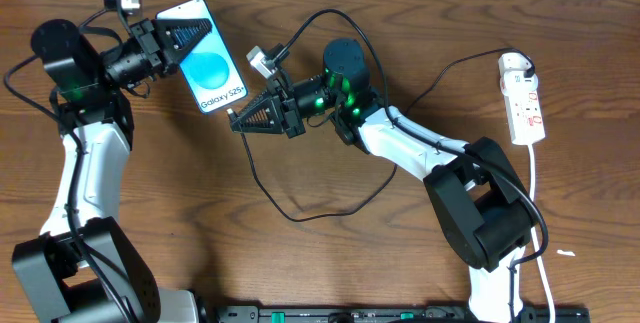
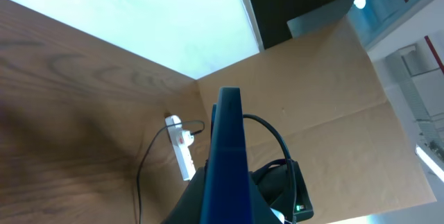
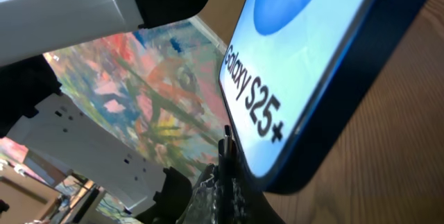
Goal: Plug charger to phone and switch on socket
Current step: 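Push the held connector into the phone's bottom port with the right gripper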
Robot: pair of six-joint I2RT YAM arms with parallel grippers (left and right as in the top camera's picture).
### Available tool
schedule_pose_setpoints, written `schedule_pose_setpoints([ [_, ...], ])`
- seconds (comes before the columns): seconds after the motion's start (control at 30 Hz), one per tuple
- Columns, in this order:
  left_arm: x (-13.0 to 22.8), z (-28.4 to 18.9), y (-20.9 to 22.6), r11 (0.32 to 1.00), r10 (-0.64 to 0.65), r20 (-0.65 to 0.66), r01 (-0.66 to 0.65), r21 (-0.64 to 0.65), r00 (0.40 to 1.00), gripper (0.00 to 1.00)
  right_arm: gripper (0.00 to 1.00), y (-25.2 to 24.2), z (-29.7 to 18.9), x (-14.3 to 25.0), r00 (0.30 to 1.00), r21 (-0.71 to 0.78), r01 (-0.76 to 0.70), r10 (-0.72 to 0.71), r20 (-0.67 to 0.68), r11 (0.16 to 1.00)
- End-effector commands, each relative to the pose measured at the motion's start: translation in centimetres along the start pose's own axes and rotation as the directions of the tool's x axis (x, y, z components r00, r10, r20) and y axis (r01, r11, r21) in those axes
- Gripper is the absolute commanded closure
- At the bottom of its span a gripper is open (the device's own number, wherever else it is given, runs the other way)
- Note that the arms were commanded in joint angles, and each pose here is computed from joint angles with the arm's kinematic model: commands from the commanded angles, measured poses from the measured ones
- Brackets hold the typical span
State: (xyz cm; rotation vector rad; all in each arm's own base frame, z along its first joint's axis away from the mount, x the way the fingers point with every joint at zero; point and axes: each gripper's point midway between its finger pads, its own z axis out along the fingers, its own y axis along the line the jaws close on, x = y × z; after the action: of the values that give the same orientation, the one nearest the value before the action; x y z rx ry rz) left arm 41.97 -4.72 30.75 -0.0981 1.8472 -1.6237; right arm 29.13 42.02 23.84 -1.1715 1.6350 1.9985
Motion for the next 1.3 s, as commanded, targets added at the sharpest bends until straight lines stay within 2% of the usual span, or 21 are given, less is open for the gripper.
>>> schedule_pose_setpoints([
  [0.0, 0.02, 0.07, -1.33, 0.999, 0.048, -0.005, -0.048, 0.014, 0.999, 0.93, 0.99, -0.19, 0.23, -0.11, 1.000, 0.004, -0.014, 0.014, 0.007, 1.000],
  [1.27, 0.68, 0.05, -1.60, 0.998, 0.064, -0.042, -0.062, 0.033, 0.997, 0.92, 0.99, -0.30, 0.20, -0.97, 0.998, 0.023, -0.034, 0.033, 0.045, 0.999],
])
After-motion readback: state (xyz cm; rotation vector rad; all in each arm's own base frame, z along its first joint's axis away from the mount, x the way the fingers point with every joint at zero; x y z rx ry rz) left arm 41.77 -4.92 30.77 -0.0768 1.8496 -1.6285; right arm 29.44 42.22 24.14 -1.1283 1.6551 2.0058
